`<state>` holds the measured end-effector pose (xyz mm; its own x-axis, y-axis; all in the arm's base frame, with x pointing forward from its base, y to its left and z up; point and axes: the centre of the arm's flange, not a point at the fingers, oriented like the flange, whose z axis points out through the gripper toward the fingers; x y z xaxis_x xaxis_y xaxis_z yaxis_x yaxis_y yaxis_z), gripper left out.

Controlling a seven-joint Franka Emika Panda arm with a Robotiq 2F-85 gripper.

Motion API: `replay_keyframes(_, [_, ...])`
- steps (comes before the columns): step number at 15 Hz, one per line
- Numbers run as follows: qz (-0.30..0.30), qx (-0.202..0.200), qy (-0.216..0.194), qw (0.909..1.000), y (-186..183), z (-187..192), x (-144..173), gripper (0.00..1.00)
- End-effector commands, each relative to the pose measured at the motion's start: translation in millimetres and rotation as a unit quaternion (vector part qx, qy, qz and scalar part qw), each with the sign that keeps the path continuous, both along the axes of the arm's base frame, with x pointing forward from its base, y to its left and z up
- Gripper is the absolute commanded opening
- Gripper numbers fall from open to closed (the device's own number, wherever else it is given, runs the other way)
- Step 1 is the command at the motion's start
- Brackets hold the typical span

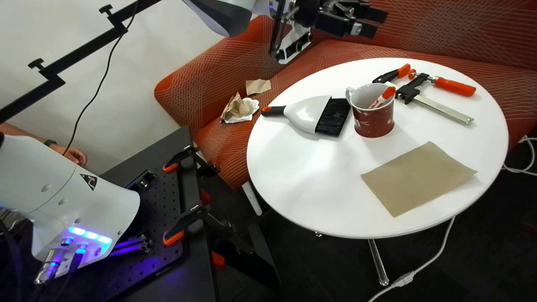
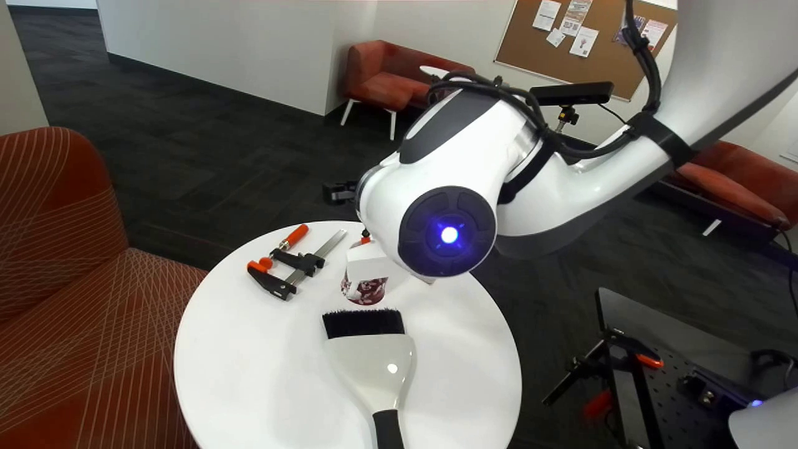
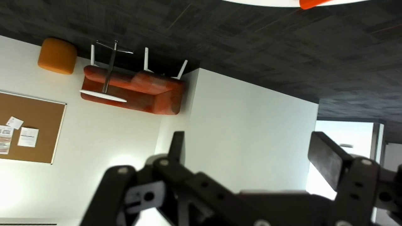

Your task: Take the marker and place it in the cup

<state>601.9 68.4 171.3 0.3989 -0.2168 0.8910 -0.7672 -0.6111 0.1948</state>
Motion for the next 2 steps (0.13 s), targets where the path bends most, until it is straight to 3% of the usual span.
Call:
replay_keyframes(1, [0.0,0.001,-0.001,1.0,0.6,3.1,-0.8,1.0])
replay_keyframes(2, [0.001,0.002,-0.002,1.0,1.1,5.0,-1.4,1.0])
